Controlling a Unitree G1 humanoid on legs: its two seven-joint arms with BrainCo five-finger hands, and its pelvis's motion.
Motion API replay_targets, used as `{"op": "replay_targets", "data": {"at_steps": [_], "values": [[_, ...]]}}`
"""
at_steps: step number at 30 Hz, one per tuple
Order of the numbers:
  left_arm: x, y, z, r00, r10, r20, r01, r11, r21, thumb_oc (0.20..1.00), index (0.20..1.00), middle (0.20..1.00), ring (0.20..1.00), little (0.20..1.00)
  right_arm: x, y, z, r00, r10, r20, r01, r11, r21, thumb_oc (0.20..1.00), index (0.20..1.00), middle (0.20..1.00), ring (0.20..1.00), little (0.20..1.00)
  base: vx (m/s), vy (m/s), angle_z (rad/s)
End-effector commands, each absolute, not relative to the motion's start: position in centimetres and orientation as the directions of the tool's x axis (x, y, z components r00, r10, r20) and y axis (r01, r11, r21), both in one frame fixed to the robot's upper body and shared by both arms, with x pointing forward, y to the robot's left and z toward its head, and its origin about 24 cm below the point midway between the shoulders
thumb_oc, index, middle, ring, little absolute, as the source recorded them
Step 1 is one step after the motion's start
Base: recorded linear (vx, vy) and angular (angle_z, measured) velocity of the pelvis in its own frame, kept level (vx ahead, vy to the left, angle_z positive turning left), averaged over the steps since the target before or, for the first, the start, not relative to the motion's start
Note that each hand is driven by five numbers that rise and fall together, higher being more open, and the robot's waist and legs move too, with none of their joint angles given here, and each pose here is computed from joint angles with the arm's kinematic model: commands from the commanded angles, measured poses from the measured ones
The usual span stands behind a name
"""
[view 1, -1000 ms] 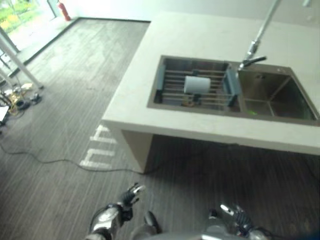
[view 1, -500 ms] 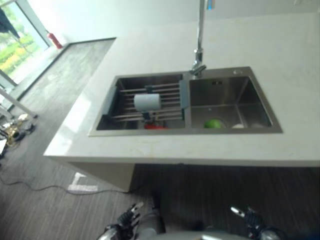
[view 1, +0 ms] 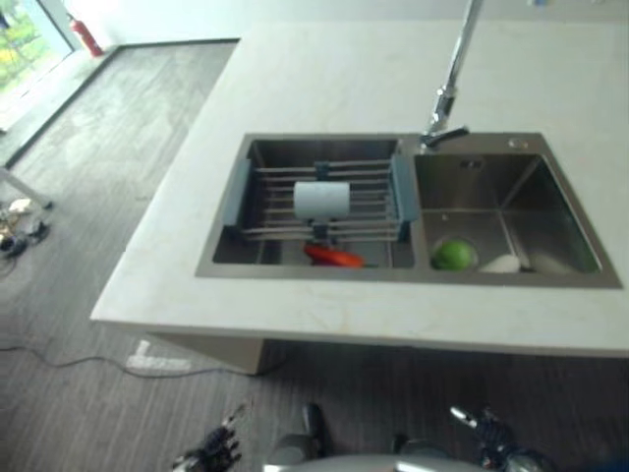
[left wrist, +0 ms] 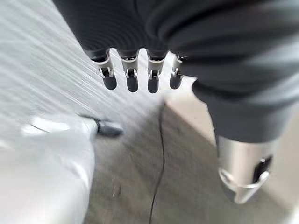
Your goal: Place the dishes in the dishwasher.
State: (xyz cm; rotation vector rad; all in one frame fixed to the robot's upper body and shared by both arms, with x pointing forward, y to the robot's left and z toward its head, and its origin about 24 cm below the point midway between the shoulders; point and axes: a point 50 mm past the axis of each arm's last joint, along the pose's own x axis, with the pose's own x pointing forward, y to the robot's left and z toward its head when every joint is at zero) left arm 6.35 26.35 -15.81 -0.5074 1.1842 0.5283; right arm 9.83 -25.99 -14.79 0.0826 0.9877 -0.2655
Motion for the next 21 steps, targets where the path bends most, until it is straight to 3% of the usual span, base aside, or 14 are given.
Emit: {"op": "replay_targets", "data": {"at_steps": [1, 5, 7, 9, 11, 13, 14, 15, 18, 20, 21], "values": [[6.7, 27.6, -15.5, 0.207, 0.216, -0.954, -0.683, 0.730, 0.017, 1.000, 1.000, 1.000, 1.000, 1.000, 11.6, -28.8, -13.2, 0.575, -0.237, -0.783, 0.241, 0.964, -0.114, 1.000, 1.000, 1.000, 1.000, 1.000, -0.01, 0.108, -0.06], [4.9, 33.4, -13.3, 0.096, 0.395, -0.914, -0.633, 0.733, 0.250, 1.000, 1.000, 1.000, 1.000, 1.000, 11.6, -30.6, -12.5, 0.574, -0.264, -0.775, 0.248, 0.958, -0.143, 1.000, 1.000, 1.000, 1.000, 1.000, -0.02, 0.094, -0.03], [4.0, 40.5, -8.7, 0.033, 0.617, -0.786, -0.654, 0.608, 0.450, 1.000, 1.000, 1.000, 1.000, 1.000, 11.7, -31.7, -12.0, 0.565, -0.282, -0.775, 0.249, 0.954, -0.165, 1.000, 1.000, 1.000, 1.000, 1.000, -0.02, 0.062, 0.02], [4.2, 46.4, -2.8, 0.052, 0.785, -0.617, -0.673, 0.484, 0.559, 1.000, 1.000, 1.000, 1.000, 1.000, 11.6, -32.1, -11.8, 0.552, -0.291, -0.781, 0.260, 0.951, -0.170, 1.000, 1.000, 1.000, 1.000, 1.000, 0.00, 0.000, 0.00], [5.8, 51.4, 5.4, 0.124, 0.937, -0.326, -0.639, 0.326, 0.696, 1.000, 1.000, 1.000, 1.000, 1.000, 11.2, -32.0, -12.0, 0.536, -0.293, -0.792, 0.282, 0.946, -0.160, 1.000, 1.000, 1.000, 1.000, 1.000, -0.01, -0.056, 0.02], [7.7, 52.7, 9.9, 0.212, 0.969, -0.125, -0.632, 0.234, 0.739, 1.000, 1.000, 1.000, 1.000, 1.000, 11.0, -31.7, -12.2, 0.530, -0.291, -0.797, 0.297, 0.944, -0.147, 1.000, 1.000, 1.000, 1.000, 1.000, -0.01, -0.098, 0.02], [10.7, 53.1, 14.9, 0.309, 0.950, 0.052, -0.673, 0.180, 0.718, 1.000, 1.000, 1.000, 1.000, 1.000, 10.6, -31.1, -12.6, 0.522, -0.285, -0.804, 0.312, 0.941, -0.131, 1.000, 1.000, 1.000, 1.000, 1.000, 0.01, -0.131, 0.03], [11.6, 53.0, 16.2, 0.336, 0.938, 0.091, -0.680, 0.174, 0.712, 1.000, 1.000, 1.000, 1.000, 1.000, 10.6, -30.9, -12.7, 0.520, -0.284, -0.806, 0.318, 0.940, -0.126, 1.000, 1.000, 1.000, 1.000, 1.000, 0.03, -0.168, 0.08], [17.0, 50.4, 22.7, 0.526, 0.787, 0.323, -0.706, 0.192, 0.682, 1.000, 1.000, 1.000, 1.000, 1.000, 10.0, -30.0, -13.3, 0.502, -0.272, -0.821, 0.347, 0.933, -0.097, 1.000, 1.000, 1.000, 1.000, 1.000, 0.03, -0.127, 0.02], [20.7, 47.0, 26.3, 0.650, 0.600, 0.467, -0.697, 0.224, 0.681, 1.000, 1.000, 1.000, 1.000, 1.000, 9.5, -29.5, -13.6, 0.489, -0.261, -0.832, 0.351, 0.933, -0.086, 1.000, 1.000, 1.000, 1.000, 1.000, 0.04, -0.091, -0.08], [21.4, 46.2, 26.8, 0.666, 0.574, 0.476, -0.693, 0.238, 0.681, 1.000, 1.000, 1.000, 1.000, 1.000, 9.4, -29.5, -13.7, 0.486, -0.259, -0.835, 0.352, 0.932, -0.084, 1.000, 1.000, 1.000, 1.000, 1.000, 0.08, -0.098, -0.11]]}}
